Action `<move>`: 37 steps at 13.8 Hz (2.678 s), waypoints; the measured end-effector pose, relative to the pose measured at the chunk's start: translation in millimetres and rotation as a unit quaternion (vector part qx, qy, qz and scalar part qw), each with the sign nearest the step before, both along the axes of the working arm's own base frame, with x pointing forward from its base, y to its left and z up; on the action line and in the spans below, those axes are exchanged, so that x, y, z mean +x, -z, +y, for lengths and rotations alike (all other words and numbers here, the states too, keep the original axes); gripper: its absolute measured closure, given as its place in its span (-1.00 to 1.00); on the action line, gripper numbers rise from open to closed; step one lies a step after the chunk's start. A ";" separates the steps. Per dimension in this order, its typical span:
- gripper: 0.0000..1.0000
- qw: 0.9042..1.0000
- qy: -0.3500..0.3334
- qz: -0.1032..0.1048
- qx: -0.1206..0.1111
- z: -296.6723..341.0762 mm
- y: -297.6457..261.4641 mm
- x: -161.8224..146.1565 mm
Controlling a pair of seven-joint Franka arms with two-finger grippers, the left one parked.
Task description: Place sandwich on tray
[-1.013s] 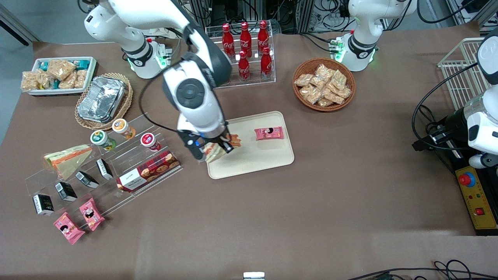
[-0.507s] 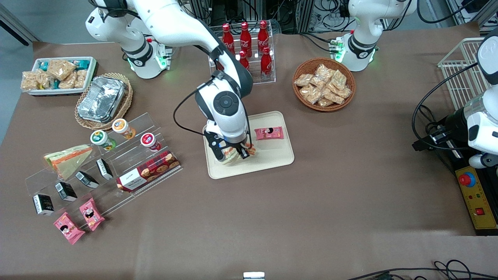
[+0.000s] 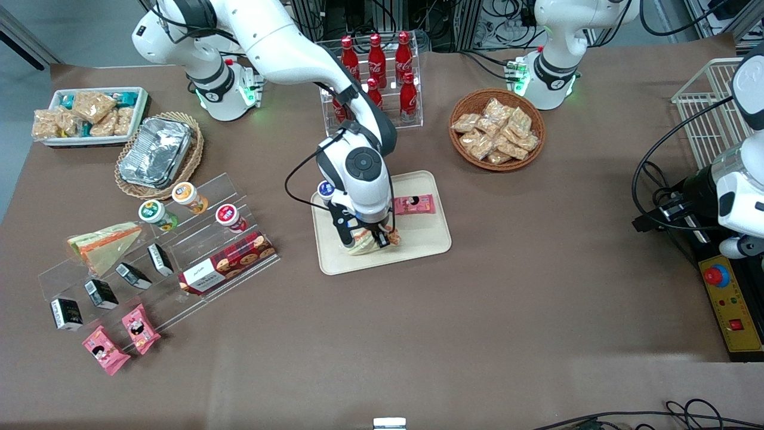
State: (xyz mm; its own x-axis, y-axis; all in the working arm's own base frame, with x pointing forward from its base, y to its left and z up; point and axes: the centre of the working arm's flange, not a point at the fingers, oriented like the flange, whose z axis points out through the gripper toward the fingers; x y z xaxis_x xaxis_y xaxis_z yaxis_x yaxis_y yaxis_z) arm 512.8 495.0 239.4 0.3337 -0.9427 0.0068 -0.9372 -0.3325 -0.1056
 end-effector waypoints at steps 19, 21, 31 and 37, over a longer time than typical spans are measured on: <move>-1.00 1.000 -0.008 0.001 0.004 -8.2 -53.2 12.8; -1.00 0.999 -0.038 0.016 0.004 -18.6 -89.5 14.5; -1.00 0.981 -0.189 0.018 0.039 -141.3 -242.4 55.3; -1.00 0.925 -0.376 0.008 0.041 -287.9 -305.0 84.9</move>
